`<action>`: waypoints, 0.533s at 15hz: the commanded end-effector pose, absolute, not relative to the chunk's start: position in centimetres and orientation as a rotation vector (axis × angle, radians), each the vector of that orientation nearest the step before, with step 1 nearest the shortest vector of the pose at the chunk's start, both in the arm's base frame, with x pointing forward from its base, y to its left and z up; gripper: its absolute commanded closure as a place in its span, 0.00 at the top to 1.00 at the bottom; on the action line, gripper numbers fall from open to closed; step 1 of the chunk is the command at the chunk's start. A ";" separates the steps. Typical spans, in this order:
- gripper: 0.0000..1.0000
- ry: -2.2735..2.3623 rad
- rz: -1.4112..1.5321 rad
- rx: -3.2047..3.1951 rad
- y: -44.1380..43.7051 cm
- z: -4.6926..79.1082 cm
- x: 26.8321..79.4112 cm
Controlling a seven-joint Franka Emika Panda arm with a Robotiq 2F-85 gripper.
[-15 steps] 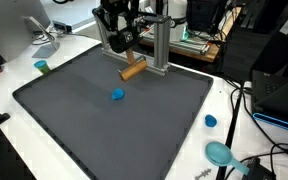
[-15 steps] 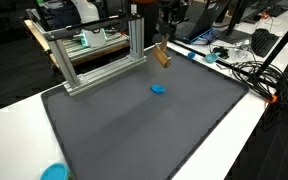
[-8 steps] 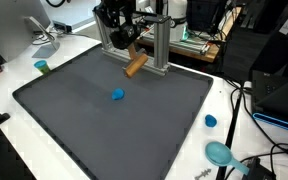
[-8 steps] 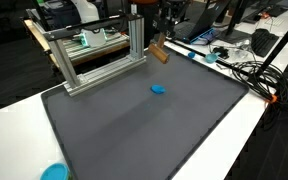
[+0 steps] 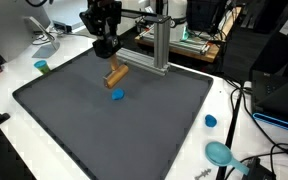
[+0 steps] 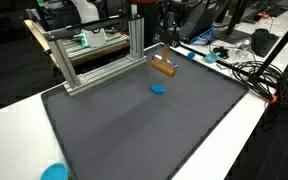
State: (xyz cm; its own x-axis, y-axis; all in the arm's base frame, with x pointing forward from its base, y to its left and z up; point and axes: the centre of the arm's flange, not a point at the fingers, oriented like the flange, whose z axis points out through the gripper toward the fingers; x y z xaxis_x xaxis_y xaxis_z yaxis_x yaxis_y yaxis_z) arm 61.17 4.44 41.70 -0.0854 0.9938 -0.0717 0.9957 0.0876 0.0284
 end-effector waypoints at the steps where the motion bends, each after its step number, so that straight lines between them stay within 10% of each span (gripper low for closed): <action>1: 0.22 2.427 -0.069 1.964 2.7 40.2 60.7; 4: 0.22 2.448 -0.012 1.965 1.8 39.2 60.8; 5: 0.47 2.423 -0.082 1.971 2.5 38.8 61.0; 7: 0.47 2.432 -0.064 1.983 2.1 38.5 61.0; 8: 0.22 2.431 -0.062 1.984 2.0 38.5 61.0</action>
State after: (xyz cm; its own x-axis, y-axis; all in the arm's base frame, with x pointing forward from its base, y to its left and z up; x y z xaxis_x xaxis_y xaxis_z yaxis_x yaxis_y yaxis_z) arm 61.00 2.02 38.49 -0.2010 0.9792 -0.0271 0.9793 0.2002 -0.0287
